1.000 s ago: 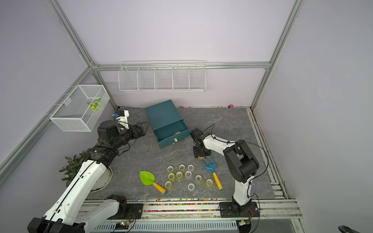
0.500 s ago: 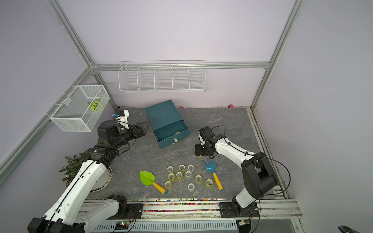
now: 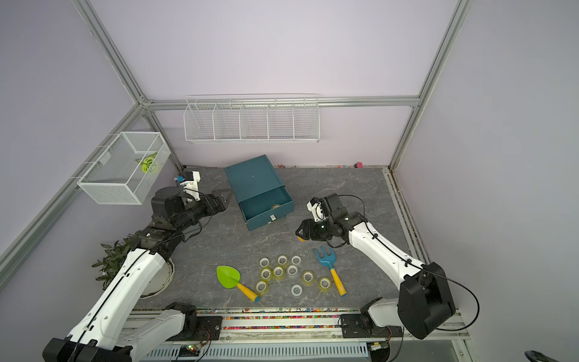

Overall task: Place the transparent tape into the drawer according to color
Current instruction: Place the tape in the drawer.

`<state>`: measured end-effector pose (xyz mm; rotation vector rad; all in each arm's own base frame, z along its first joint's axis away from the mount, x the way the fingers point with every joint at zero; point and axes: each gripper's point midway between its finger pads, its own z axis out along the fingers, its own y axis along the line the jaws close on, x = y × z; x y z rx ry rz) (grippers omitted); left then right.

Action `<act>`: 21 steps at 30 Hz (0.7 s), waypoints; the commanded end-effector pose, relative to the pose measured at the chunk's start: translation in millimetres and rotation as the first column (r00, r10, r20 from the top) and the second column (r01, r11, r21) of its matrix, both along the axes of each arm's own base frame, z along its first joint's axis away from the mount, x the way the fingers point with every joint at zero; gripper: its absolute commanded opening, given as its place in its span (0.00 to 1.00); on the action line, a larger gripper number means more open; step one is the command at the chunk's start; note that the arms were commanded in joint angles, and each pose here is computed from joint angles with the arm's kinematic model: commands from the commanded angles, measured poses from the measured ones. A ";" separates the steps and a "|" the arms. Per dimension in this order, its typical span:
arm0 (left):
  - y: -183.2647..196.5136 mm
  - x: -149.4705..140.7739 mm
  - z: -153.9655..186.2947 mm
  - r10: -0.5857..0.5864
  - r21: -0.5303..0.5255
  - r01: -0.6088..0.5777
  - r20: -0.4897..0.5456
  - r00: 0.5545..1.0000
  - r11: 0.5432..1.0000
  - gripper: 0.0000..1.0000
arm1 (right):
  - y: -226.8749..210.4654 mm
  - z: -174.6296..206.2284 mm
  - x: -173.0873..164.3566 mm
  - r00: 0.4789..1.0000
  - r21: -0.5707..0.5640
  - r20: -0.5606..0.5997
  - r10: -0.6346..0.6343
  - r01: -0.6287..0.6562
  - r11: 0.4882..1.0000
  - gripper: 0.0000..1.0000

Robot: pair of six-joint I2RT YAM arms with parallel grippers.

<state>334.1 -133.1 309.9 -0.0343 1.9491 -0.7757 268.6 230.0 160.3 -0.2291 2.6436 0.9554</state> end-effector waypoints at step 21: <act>0.0 3.6 -3.1 -0.005 0.016 0.005 0.001 1.000 1.000 1.00 | 53.8 161.1 42.5 0.960 0.311 0.273 0.064 -0.151 0.938 0.53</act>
